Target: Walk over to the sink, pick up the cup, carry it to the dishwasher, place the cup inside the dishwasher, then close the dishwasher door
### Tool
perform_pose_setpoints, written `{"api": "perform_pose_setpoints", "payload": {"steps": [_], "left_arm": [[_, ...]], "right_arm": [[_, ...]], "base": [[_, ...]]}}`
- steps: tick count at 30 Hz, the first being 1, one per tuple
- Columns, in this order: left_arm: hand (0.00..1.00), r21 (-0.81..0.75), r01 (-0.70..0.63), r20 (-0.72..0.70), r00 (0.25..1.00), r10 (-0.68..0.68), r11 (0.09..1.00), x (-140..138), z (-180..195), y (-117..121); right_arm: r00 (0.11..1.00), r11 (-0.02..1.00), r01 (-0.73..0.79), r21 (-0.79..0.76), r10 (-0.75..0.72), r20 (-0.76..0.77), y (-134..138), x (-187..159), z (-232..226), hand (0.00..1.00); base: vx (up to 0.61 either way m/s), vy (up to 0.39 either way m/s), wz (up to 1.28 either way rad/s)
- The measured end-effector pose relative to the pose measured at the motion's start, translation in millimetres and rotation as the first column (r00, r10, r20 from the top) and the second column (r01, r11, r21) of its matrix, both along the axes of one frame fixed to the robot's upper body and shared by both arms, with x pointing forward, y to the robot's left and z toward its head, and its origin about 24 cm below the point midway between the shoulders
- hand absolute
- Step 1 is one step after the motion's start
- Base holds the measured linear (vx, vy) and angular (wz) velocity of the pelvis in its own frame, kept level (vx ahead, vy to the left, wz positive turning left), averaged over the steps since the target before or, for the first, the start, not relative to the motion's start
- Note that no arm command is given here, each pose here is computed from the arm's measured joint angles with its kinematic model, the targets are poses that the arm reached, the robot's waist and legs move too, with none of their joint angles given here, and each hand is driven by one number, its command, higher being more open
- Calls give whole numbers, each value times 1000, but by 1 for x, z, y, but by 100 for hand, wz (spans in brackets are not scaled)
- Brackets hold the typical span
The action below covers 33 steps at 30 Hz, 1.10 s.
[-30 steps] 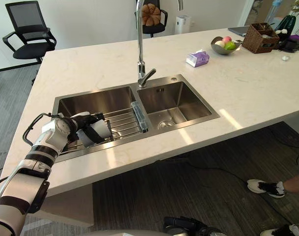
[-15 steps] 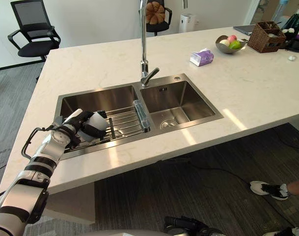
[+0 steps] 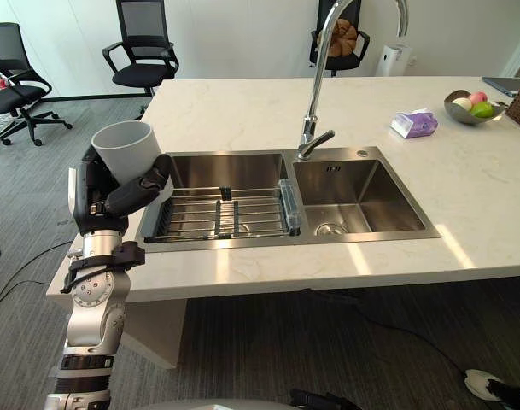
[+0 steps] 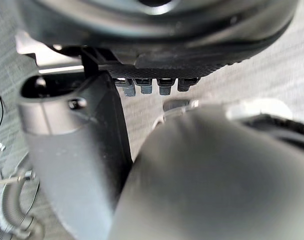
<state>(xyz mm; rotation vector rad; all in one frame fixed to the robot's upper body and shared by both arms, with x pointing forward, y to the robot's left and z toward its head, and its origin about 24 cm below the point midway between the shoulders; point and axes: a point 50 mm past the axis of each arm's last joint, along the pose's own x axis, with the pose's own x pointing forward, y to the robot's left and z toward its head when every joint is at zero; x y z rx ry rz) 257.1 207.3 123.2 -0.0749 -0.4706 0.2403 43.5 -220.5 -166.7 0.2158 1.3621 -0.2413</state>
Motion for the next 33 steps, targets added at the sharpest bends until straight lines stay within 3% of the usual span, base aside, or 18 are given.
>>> {"api": "perform_pose_setpoints", "payload": {"steps": [7,16,22,27,33], "left_arm": [[0,-6,2,66,998,-1,1000,-5,13,-4],[0,-7,-25,5,1000,25,1000,-15,-2,0],[0,-27,-85,-127,989,81,996,-46,-29,9],[0,12,-205,-151,967,205,979,-77,-32,34],[0,18,-14,12,1000,14,1000,-64,-9,-4]], "right_arm": [[999,998,32,-60,-33,-17,0,-3,-1,100],[999,999,42,-25,-42,-15,4,-8,-3,100],[994,993,-107,-58,107,-13,2,-3,-2,100],[987,983,-160,-88,158,-23,-8,6,-1,100],[992,978,-127,-166,126,-22,-31,9,5,100]], "base": [[-9,-2,9],[-20,-1,8],[-60,-43,85],[-135,-100,141],[-84,47,180]]}}
